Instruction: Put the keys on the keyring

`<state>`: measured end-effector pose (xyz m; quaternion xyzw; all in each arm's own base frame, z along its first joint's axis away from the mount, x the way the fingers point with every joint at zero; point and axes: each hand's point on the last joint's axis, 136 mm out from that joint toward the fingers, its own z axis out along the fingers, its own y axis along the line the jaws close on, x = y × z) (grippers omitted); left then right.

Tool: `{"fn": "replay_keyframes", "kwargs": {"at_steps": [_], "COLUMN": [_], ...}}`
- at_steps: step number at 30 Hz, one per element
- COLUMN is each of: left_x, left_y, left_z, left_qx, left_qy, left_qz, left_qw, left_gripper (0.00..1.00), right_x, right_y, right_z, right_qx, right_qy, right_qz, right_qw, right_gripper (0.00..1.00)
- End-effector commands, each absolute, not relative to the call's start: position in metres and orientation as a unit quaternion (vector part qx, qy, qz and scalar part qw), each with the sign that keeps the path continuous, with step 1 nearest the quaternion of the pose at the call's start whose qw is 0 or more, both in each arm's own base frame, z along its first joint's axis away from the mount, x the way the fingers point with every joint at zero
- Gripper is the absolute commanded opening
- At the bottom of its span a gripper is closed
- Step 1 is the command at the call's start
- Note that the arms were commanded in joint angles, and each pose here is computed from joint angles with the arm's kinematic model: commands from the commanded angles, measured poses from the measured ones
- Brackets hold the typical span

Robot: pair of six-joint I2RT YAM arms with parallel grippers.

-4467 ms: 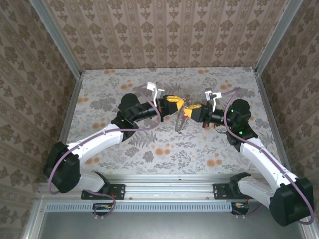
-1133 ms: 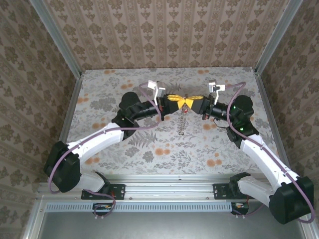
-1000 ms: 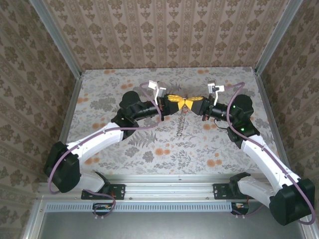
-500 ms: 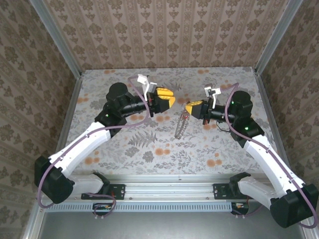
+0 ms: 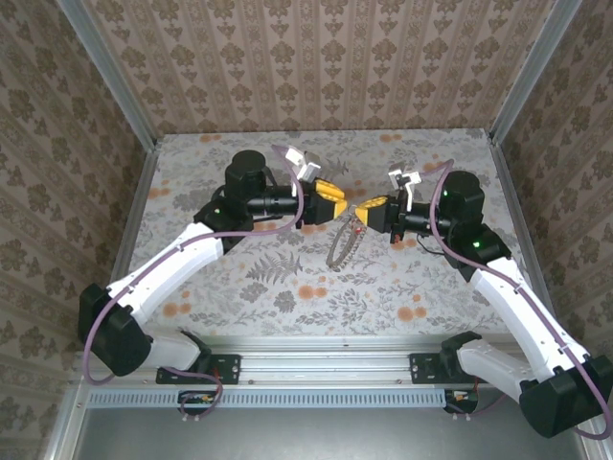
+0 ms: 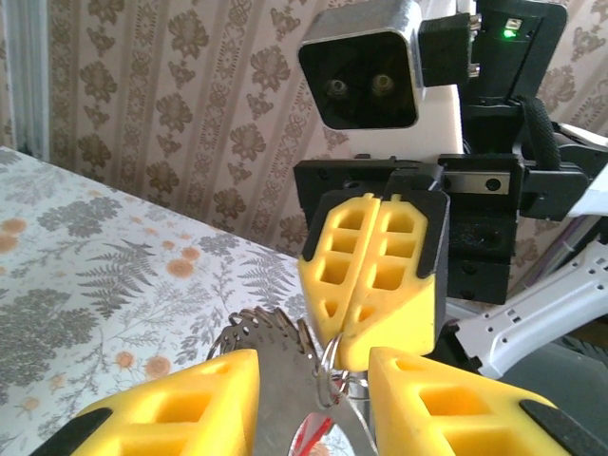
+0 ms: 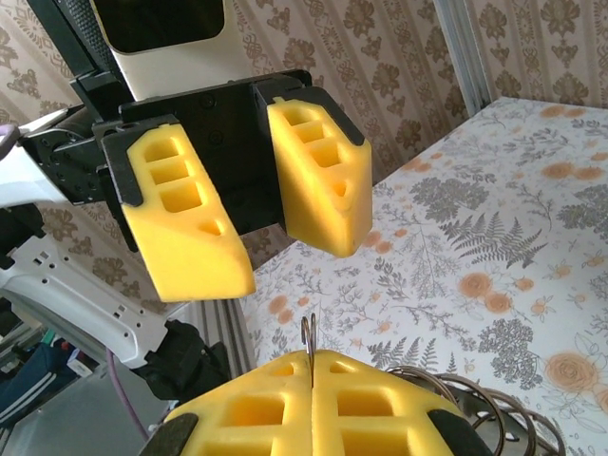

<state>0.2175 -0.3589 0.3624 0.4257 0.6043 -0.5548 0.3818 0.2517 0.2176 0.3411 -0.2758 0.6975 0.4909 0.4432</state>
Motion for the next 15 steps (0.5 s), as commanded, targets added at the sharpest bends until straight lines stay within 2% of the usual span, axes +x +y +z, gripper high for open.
{"fn": "replay_keyframes", "kwargs": {"at_steps": [1, 15], "left_x": [0.2092, 0.2056], "left_y": [-0.3640, -0.3720], "left_z": [0.3727, 0.3636], "left_qx": [0.447, 0.453], "left_qy": [0.584, 0.586], "left_qz": [-0.564, -0.575], "left_qw": [0.375, 0.348], "left_gripper": [0.37, 0.34], "right_x": [0.2457, 0.2489], "right_y": [0.2210, 0.2205], "right_z": [0.3568, 0.3561], "right_qx": [-0.300, -0.297], "right_qy": [0.678, 0.680], "right_qz": [0.495, 0.490], "right_qw": [0.453, 0.458], "right_gripper": [0.00, 0.00]}}
